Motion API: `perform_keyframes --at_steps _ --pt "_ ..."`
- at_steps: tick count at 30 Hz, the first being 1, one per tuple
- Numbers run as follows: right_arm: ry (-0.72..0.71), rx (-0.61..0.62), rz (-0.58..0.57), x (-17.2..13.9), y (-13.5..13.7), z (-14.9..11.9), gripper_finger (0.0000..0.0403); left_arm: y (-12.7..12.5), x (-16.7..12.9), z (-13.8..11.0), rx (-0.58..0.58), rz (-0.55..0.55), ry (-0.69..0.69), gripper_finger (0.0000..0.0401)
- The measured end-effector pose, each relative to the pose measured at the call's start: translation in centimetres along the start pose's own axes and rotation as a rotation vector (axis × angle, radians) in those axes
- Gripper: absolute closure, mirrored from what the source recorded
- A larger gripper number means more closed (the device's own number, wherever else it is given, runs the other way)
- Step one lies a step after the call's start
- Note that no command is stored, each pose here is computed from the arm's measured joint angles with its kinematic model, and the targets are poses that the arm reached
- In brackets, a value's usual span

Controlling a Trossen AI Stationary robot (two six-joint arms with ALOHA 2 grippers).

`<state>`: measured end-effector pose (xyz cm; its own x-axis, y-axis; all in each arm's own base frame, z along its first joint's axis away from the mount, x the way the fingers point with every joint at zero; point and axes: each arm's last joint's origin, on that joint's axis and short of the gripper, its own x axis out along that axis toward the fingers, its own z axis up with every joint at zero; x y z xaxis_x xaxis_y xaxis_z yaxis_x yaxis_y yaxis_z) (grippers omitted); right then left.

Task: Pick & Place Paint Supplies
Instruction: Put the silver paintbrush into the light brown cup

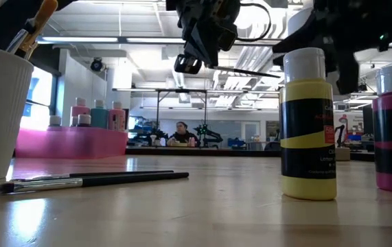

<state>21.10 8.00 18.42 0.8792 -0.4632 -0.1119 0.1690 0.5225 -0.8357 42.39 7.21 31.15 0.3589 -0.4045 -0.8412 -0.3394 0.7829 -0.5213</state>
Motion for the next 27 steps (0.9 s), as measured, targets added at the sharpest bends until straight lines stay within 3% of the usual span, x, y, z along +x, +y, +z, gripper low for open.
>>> perform_keyframes --at_steps 5,11,17,27 --pt "0.048 -0.059 -0.013 1.0 0.1 -0.7 0.0239 -1.0 0.5 -0.4 0.001 -0.017 0.019 0.0401" --pt "0.080 -0.083 -0.010 1.7 0.4 -1.2 0.0253 -1.3 0.7 -0.4 -0.003 -0.029 0.013 0.0401" --pt "0.095 -0.082 -0.019 2.0 0.2 -1.5 0.0289 -1.3 0.6 -0.3 -0.002 -0.049 0.009 0.0401" --pt "0.097 -0.125 -0.007 2.0 0.3 -1.5 0.0388 -1.3 0.6 -0.2 -0.004 -0.059 0.013 0.0401"
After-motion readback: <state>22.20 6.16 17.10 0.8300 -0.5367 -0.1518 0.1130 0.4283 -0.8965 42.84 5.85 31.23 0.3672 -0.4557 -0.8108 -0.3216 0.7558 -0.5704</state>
